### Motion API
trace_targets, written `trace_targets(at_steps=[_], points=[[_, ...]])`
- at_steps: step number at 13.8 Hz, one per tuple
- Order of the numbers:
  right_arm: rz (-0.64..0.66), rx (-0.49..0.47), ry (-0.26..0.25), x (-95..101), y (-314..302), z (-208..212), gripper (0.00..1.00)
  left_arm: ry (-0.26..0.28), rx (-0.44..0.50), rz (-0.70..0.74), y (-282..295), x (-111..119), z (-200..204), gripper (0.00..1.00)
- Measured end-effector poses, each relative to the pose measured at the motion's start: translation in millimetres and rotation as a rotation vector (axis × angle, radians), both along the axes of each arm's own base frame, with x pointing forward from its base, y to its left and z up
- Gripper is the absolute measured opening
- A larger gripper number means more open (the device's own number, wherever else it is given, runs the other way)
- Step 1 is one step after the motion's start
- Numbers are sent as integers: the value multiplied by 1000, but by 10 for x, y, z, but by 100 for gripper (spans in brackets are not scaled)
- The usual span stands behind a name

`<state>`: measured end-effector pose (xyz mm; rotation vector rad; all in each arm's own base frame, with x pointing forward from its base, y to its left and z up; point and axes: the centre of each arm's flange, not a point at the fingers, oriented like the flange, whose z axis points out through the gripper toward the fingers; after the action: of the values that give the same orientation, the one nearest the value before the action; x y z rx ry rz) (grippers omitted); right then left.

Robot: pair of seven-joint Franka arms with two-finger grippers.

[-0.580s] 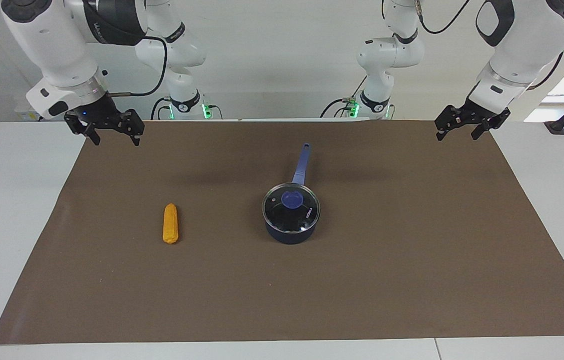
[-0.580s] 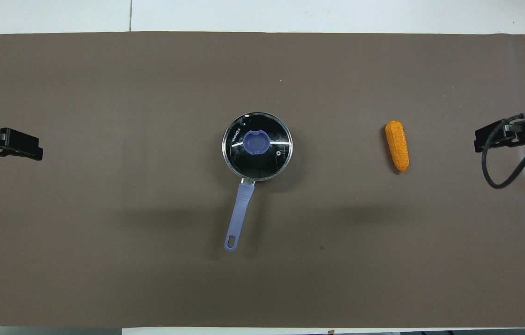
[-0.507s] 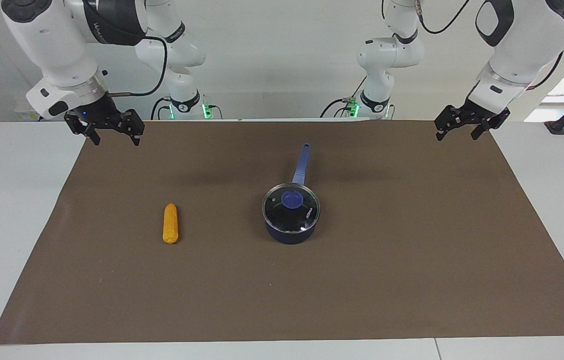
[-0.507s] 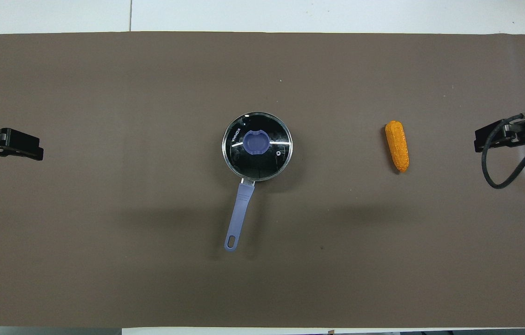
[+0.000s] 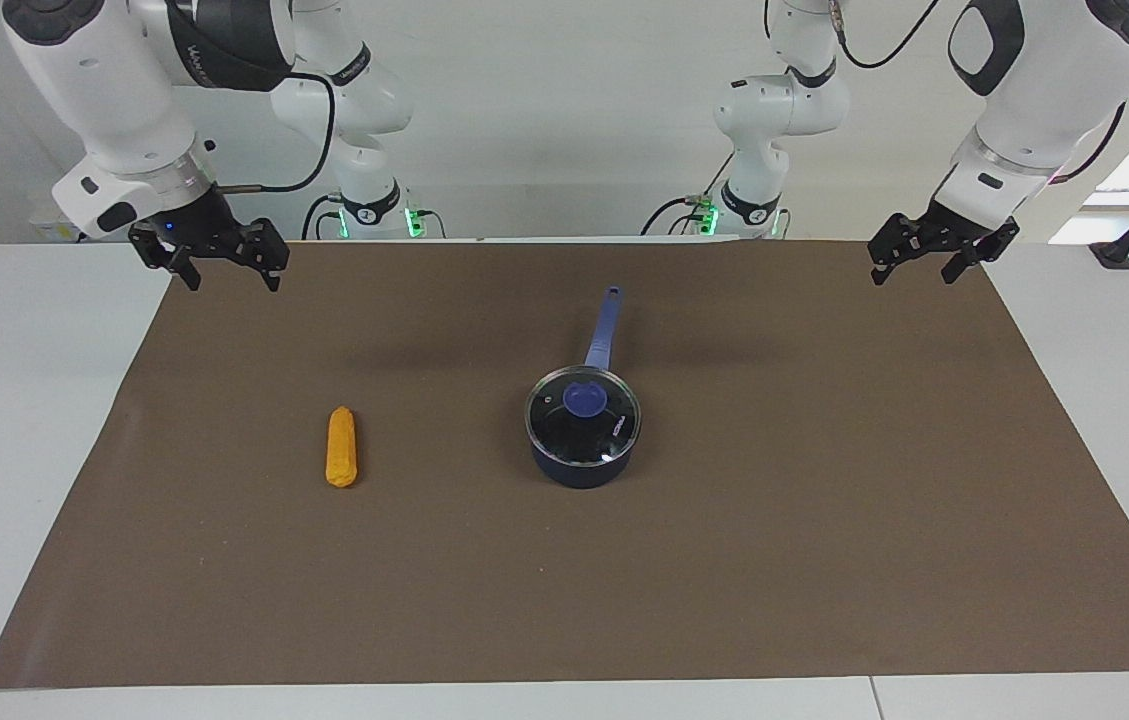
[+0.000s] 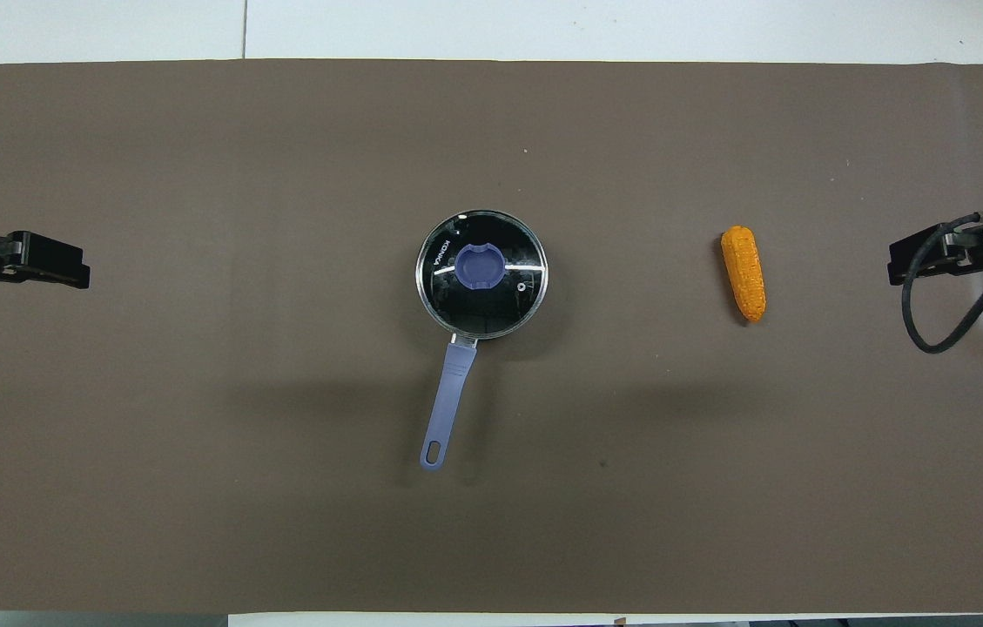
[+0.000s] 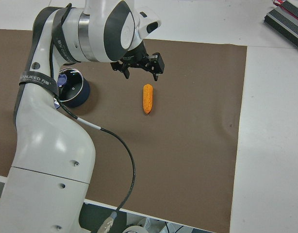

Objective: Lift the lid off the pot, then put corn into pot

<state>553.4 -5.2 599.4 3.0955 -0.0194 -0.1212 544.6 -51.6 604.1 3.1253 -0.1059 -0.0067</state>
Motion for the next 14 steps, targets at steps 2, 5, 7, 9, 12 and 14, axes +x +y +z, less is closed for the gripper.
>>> trace_targets(at_steps=[2,5,7,9,12,14], points=[[1,0,1,-1,8,-1,100,-15,-20,11,-484,13,-55,100],[8,0,5,-4,32,-15,100,33,-75,41,-1536,167,-336,100],[14,2,-4,6,63,-54,100,58,-82,58,-2252,370,-667,100],[22,42,-119,116,151,-217,100,70,-82,50,-2831,431,-971,100],[47,98,-241,178,445,-918,100,60,-88,35,-3272,388,-1191,100],[76,106,-256,225,672,-1354,100,58,-86,27,-3392,357,-1275,100]])
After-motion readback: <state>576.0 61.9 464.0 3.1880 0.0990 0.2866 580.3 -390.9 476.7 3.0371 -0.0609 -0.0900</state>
